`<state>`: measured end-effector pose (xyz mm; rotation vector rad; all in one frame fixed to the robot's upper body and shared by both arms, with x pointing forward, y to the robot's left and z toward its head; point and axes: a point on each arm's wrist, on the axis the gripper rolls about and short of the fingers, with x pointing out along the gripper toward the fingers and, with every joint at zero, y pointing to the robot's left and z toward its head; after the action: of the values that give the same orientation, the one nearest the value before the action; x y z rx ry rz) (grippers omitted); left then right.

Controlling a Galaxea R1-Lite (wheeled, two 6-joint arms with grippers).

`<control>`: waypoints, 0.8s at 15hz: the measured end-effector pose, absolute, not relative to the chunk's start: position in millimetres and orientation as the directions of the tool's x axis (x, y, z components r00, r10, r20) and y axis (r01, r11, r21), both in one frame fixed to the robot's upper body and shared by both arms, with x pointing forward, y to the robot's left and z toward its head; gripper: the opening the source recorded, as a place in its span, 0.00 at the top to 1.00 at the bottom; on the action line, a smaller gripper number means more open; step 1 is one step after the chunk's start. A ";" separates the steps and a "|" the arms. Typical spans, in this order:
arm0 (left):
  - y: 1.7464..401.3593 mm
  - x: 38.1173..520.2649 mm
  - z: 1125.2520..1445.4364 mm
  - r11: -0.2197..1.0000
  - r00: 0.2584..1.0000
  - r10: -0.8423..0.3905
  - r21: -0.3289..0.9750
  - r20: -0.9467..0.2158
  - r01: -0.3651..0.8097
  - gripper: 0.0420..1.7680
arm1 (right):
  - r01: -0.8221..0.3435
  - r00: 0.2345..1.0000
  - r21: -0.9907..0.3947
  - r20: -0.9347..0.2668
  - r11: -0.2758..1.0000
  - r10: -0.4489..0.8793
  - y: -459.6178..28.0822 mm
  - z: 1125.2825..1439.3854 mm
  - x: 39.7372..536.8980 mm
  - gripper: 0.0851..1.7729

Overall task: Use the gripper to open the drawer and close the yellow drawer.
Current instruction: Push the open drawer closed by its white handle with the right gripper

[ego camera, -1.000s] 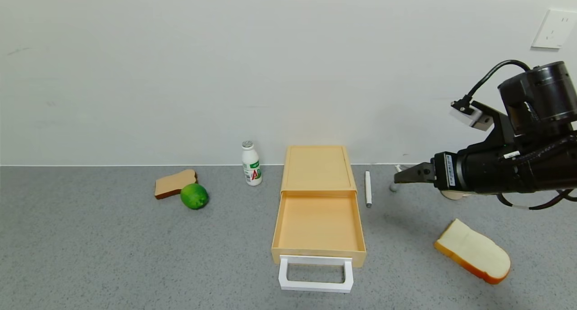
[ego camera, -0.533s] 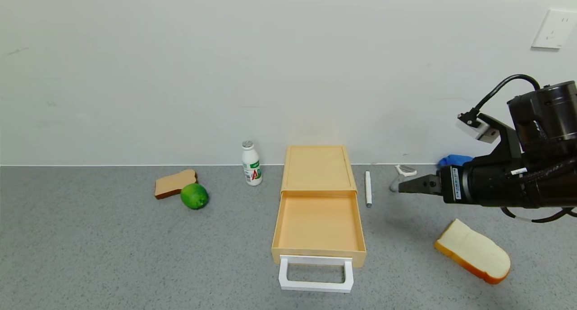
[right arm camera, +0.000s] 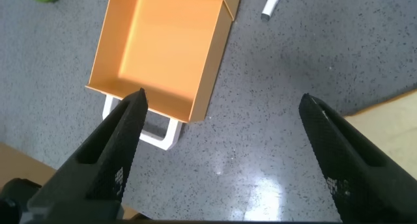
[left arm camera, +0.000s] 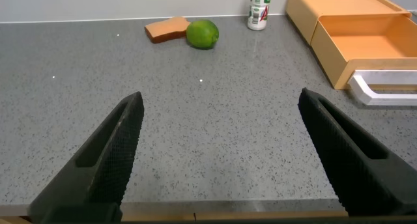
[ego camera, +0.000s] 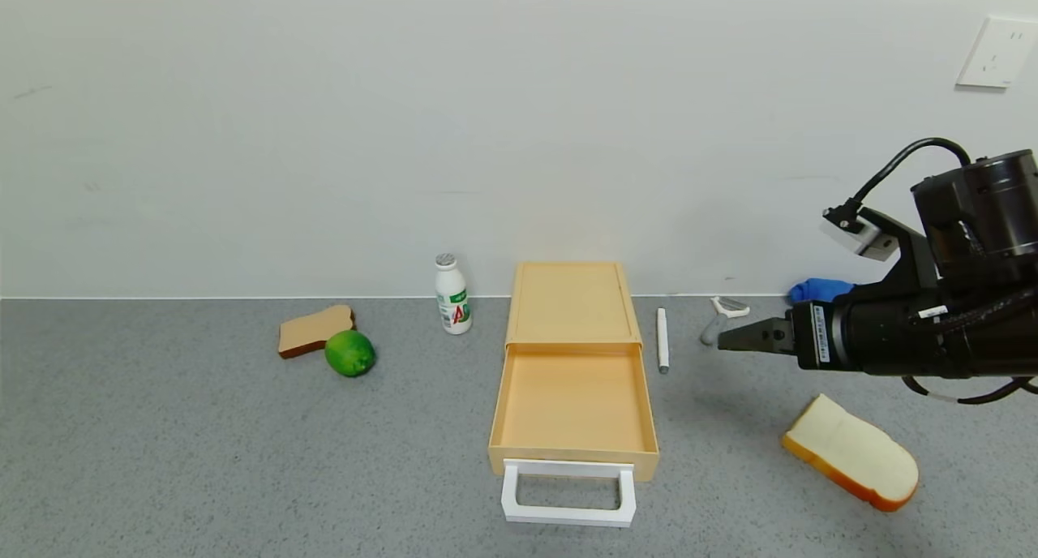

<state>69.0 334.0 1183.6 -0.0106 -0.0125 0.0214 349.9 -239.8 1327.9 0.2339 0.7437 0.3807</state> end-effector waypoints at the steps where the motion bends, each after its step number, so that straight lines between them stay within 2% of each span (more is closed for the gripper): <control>1: 334.0 69.0 1183.6 1.000 1.000 0.022 -0.011 0.012 -0.022 0.03 | -0.256 0.671 0.339 -0.612 0.905 0.419 -238.4 1328.0 349.3 0.04; 7: 334.0 69.0 1183.6 1.000 1.000 0.022 -0.011 0.012 -0.022 0.03 | -0.220 0.681 0.325 -0.624 0.920 0.383 -207.1 1326.5 338.9 0.04; 12: 334.0 69.0 1183.6 1.000 1.000 0.021 -0.011 0.012 -0.021 0.03 | -0.260 0.674 0.277 -0.633 0.925 0.379 -162.3 1321.1 317.9 0.04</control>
<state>69.0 334.0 1183.6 -0.0106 -0.0125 0.0214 317.9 -162.3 1321.1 0.1694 0.7489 0.3616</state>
